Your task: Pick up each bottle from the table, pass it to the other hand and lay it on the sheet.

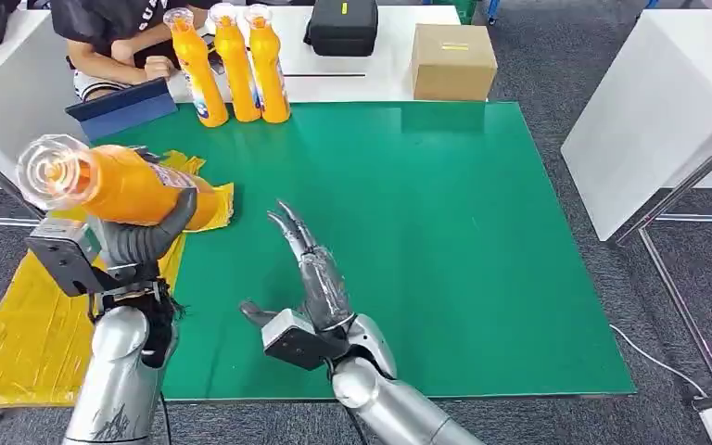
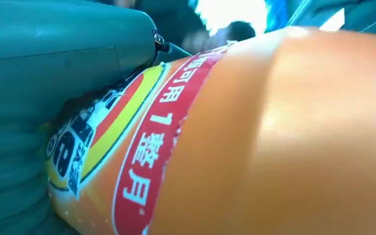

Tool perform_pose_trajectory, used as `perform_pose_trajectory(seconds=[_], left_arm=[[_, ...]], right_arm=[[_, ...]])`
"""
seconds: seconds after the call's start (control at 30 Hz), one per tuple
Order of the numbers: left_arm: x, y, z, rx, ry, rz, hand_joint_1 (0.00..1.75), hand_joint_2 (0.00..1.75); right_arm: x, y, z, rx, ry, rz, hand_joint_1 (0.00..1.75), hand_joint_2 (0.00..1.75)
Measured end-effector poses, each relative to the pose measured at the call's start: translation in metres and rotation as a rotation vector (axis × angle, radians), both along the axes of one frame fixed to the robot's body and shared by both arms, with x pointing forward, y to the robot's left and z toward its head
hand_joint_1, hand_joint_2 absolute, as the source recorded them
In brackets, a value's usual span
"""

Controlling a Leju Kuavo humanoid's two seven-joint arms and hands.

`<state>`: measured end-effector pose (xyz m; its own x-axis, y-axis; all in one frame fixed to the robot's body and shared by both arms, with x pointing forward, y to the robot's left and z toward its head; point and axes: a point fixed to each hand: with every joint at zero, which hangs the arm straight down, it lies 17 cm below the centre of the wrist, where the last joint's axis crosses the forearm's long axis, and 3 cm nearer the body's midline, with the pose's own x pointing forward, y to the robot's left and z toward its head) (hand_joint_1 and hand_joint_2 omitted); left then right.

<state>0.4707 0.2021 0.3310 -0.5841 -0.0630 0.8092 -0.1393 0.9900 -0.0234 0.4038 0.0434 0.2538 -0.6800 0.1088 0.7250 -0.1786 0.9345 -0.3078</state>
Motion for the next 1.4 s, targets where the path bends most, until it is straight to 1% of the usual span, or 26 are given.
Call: perform_pose_trajectory(seconds=[0.1, 0.17, 0.27, 0.37, 0.9, 1.0, 1.13, 1.23, 1.33, 1.37, 1.4], left_arm=[[-0.003, 0.015, 0.005, 0.155, -0.042, 0.147, 1.75, 1.75], [-0.005, 0.019, 0.008, 0.214, -0.061, 0.198, 1.75, 1.75], [-0.005, 0.022, 0.008, 0.228, -0.067, 0.212, 1.75, 1.75], [-0.005, 0.022, 0.009, 0.234, -0.069, 0.215, 1.75, 1.75], [-0.005, 0.022, 0.009, 0.236, -0.070, 0.217, 1.75, 1.75], [-0.006, 0.023, 0.010, 0.291, -0.085, 0.258, 1.75, 1.75], [-0.006, 0.025, 0.008, 0.461, -0.132, 0.358, 1.75, 1.75], [0.004, 0.019, 0.004, 0.609, -0.158, 0.415, 1.75, 1.75], [0.019, 0.011, -0.003, 0.752, -0.175, 0.460, 1.75, 1.75], [0.025, 0.006, -0.008, 0.828, -0.178, 0.483, 1.75, 1.75], [0.035, -0.001, -0.018, 0.958, -0.175, 0.504, 1.75, 1.75]], right_arm=[[-0.009, -0.035, 0.011, 0.043, -0.033, -0.054, 0.00, 1.75], [-0.015, -0.058, 0.019, 0.069, -0.056, -0.090, 0.00, 1.75], [-0.022, -0.078, 0.027, 0.093, -0.077, -0.117, 0.00, 1.75], [-0.027, -0.088, 0.033, 0.105, -0.095, -0.127, 0.00, 1.75], [-0.033, -0.099, 0.041, 0.116, -0.118, -0.136, 0.00, 1.75], [-0.034, -0.103, 0.040, 0.112, -0.124, -0.155, 0.00, 1.75], [-0.043, -0.137, 0.038, 0.131, -0.149, -0.246, 0.00, 1.75], [-0.049, -0.171, 0.045, 0.126, -0.202, -0.355, 0.00, 1.75], [-0.057, -0.199, 0.059, 0.099, -0.280, -0.446, 0.00, 1.75], [-0.062, -0.206, 0.065, 0.075, -0.323, -0.475, 0.00, 1.75], [-0.069, -0.213, 0.072, 0.028, -0.381, -0.515, 0.00, 1.75]])
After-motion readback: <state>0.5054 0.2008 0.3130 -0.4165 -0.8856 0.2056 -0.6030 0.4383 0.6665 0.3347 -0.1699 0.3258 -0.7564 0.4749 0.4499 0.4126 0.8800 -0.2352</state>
